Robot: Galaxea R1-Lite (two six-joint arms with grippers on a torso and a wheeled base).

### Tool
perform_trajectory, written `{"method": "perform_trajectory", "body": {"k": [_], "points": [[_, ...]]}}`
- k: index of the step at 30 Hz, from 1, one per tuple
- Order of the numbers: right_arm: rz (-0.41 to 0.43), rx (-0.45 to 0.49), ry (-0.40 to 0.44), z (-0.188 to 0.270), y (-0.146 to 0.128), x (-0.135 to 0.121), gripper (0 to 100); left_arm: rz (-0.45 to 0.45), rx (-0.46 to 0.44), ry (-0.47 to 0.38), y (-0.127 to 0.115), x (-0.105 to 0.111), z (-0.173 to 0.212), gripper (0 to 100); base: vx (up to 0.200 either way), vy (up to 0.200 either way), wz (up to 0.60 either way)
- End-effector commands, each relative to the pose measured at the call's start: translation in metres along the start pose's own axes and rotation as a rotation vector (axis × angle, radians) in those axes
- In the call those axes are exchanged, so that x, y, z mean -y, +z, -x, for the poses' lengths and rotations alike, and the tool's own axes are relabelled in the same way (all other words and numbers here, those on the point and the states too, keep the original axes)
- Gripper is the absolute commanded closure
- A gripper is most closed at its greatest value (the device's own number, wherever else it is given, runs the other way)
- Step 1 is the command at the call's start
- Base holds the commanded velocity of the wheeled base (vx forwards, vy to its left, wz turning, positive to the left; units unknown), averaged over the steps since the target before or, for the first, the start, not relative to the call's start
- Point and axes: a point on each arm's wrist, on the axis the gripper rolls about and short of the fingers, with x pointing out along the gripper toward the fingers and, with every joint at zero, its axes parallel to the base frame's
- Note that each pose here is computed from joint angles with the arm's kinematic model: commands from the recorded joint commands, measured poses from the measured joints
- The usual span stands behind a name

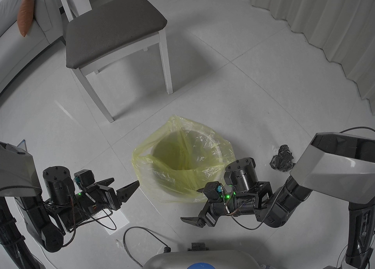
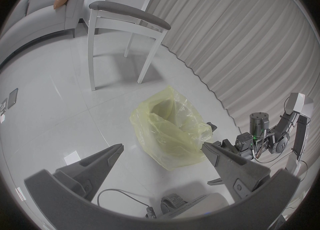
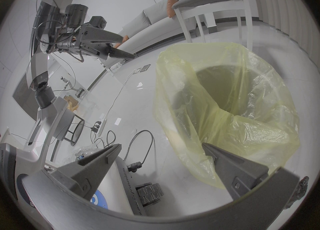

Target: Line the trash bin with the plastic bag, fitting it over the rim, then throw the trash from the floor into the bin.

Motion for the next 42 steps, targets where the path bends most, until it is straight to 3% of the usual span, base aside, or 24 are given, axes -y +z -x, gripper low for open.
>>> {"method": "perform_trajectory", "body": {"k": [1, 6, 7, 22, 31, 42], "points": [[-0.001, 0.009, -0.008, -0.001, 0.002, 0.004, 0, -0.004, 0.013, -0.007, 0.001, 0.001, 0.0, 0, 0.0, 0.0, 0.0], [0.011, 0.009, -0.014, -0.006, 0.001, 0.006, 0, -0.001, 0.002, -0.002, -0.001, 0.001, 0.003, 0, 0.0, 0.0, 0.0], [0.012, 0.011, -0.015, -0.007, 0.001, 0.007, 100, 0.0, 0.003, -0.001, -0.001, 0.0, 0.003, 0, 0.0, 0.0, 0.0], [0.014, 0.022, -0.01, -0.001, 0.006, 0.002, 100, -0.001, 0.0, -0.003, -0.001, 0.001, 0.003, 0, 0.0, 0.0, 0.0], [0.047, 0.007, 0.058, 0.008, 0.003, -0.032, 100, 0.007, 0.004, -0.004, -0.001, 0.002, 0.008, 0, 0.0, 0.0, 0.0], [0.061, 0.0, 0.087, 0.022, 0.004, -0.048, 100, 0.021, 0.004, -0.004, -0.001, 0.002, 0.008, 0, 0.0, 0.0, 0.0]]}}
